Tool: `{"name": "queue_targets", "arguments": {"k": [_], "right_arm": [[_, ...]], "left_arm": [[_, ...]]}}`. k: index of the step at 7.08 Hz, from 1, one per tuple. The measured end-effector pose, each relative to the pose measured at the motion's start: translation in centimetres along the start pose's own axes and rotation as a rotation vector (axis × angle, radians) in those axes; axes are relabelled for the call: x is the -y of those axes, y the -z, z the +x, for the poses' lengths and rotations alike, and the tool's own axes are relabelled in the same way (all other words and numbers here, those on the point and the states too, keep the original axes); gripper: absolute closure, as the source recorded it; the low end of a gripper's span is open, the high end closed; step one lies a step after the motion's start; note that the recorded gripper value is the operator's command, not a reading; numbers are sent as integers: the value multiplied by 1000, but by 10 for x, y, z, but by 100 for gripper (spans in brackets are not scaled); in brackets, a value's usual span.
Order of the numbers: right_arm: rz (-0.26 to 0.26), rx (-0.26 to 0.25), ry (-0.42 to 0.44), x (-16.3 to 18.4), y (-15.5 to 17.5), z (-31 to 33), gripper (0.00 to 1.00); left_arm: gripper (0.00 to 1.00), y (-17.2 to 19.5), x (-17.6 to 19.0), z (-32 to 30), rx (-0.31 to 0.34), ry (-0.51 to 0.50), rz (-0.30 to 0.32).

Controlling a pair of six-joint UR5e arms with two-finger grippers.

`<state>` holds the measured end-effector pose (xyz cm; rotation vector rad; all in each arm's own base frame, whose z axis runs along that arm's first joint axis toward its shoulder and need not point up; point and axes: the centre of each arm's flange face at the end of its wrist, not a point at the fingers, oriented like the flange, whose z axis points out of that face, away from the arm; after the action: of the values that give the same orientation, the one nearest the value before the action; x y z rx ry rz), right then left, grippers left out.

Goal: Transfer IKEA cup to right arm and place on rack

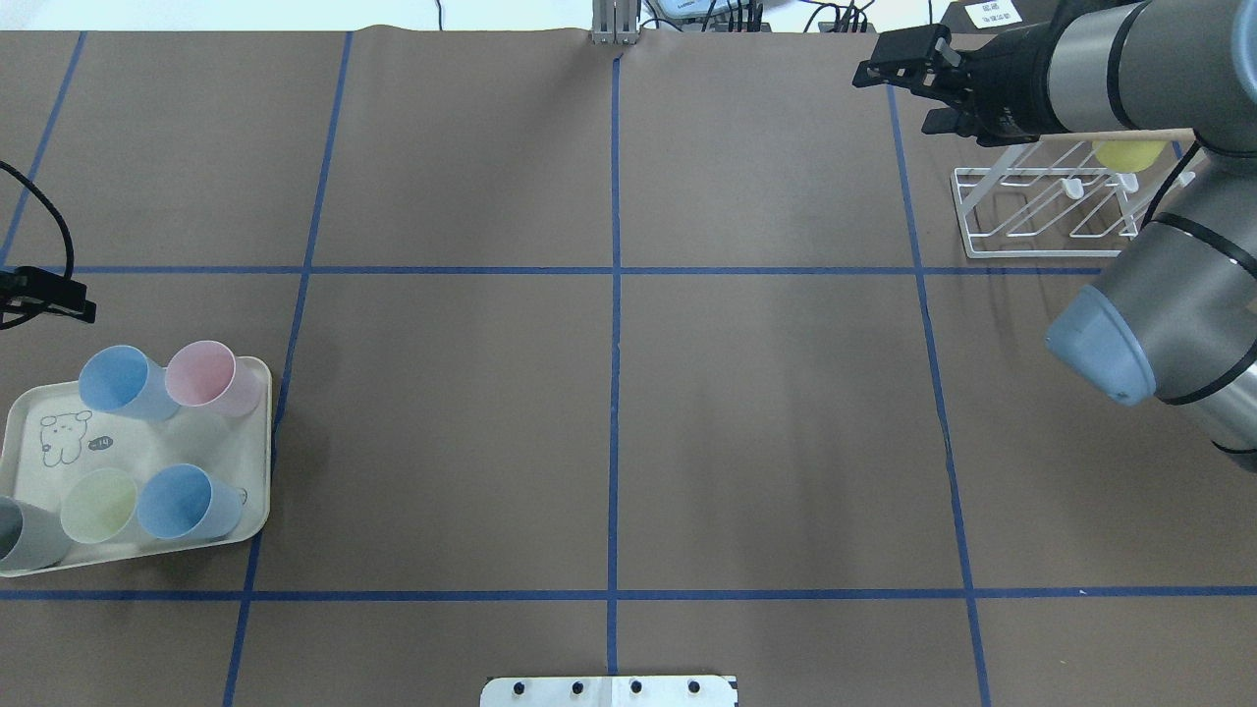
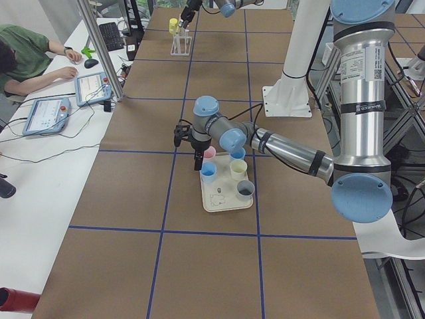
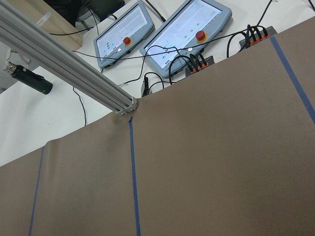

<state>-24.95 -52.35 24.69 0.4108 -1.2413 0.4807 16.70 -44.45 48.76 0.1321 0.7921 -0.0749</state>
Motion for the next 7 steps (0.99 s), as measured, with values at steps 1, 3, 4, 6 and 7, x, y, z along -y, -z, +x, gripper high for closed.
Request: {"name": "queue_targets", "arguments": {"k": [1, 3, 4, 6, 7], "right_arm": [[-4, 1, 1, -2, -1, -1, 0], [-10, 4, 4, -6, -3, -3, 0], [-12, 7, 5, -7, -3, -4, 0], [-13, 12, 7, -8, -1, -6, 0], [-13, 12, 7, -8, -1, -6, 0]], "left_arm": [[0, -18, -6, -1, 15, -3, -26], [0, -52, -17, -2, 10, 15, -39], [2, -64, -21, -4, -1, 18, -37], [100, -72, -24, -6, -11, 14, -38], [100, -71, -26, -7, -15, 12, -41]]}}
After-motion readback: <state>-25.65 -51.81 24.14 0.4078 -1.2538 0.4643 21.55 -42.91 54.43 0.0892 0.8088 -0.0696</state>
